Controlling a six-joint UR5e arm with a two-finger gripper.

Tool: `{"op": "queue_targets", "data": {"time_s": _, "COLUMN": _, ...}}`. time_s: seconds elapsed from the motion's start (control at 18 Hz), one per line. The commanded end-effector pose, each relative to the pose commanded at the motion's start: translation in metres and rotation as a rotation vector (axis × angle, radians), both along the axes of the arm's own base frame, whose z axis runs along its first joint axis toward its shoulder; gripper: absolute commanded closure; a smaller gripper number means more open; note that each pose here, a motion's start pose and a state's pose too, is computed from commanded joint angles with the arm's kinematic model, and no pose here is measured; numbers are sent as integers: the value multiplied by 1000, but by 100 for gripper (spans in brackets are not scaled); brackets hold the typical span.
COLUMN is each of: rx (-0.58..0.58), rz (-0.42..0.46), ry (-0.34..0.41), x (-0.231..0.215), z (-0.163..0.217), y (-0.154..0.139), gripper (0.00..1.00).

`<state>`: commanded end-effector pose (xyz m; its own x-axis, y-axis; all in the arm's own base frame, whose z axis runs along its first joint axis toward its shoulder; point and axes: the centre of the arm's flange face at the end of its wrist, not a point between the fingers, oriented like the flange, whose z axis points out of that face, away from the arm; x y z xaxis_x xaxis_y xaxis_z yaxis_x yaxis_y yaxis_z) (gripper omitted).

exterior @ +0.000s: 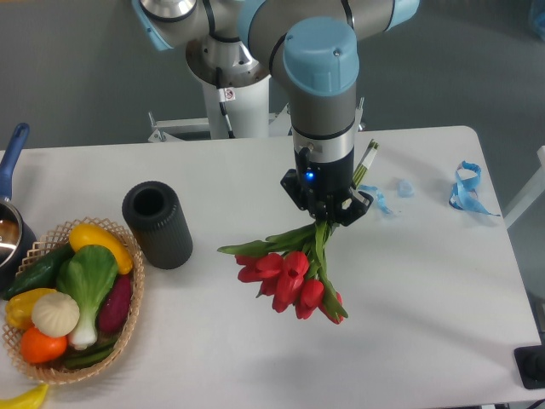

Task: Insert the flowers into the vase
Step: 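Carry the red tulip bunch with the gripper toward the black vase, then raise the tulips and align the stems above the vase opening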

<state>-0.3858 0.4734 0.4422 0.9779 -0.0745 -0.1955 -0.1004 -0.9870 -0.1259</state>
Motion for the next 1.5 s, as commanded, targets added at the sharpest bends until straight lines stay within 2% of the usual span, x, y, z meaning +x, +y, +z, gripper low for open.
{"op": "queue_targets", "data": {"time_s": 0.39, "rx": 113, "rz": 15, "ry": -68, "x": 25, "z": 10, "y": 8, "gripper": 100}}
{"op": "queue_targets", "data": {"time_s": 0.56, "rx": 258, "rz": -2, "ry": -86, "x": 47, "z": 7, "y": 6, "gripper": 100}}
{"op": "queue_targets", "data": {"time_s": 0.61, "rx": 352, "rz": 1, "ry": -92, "x": 62, "z": 3, "y": 4, "gripper": 100}}
{"op": "queue_targets", "data": {"time_s": 0.72, "rx": 465, "rz": 13, "ry": -95, "x": 81, "z": 3, "y": -1, "gripper": 100}}
{"op": "queue_targets", "data": {"time_s": 0.83, "rx": 548, "rz": -4, "ry": -163, "x": 101, "z": 7, "y": 7, "gripper": 100}}
{"op": "queue_targets", "data": {"time_s": 1.0, "rx": 682, "rz": -58, "ry": -338, "x": 118, "z": 15, "y": 20, "gripper": 100}}
{"op": "queue_targets", "data": {"time_s": 1.06, "rx": 712, "rz": -72, "ry": -372, "x": 122, "z": 18, "y": 22, "gripper": 100}}
{"op": "queue_targets", "data": {"time_s": 1.22, "rx": 755, "rz": -120, "ry": -408, "x": 142, "z": 32, "y": 25, "gripper": 100}}
{"op": "queue_targets", "data": {"time_s": 1.44, "rx": 833, "rz": -191, "ry": -519, "x": 164, "z": 40, "y": 32, "gripper": 100}}
{"op": "queue_targets", "data": {"time_s": 1.5, "rx": 859, "rz": -213, "ry": -519, "x": 166, "z": 41, "y": 33, "gripper": 100}}
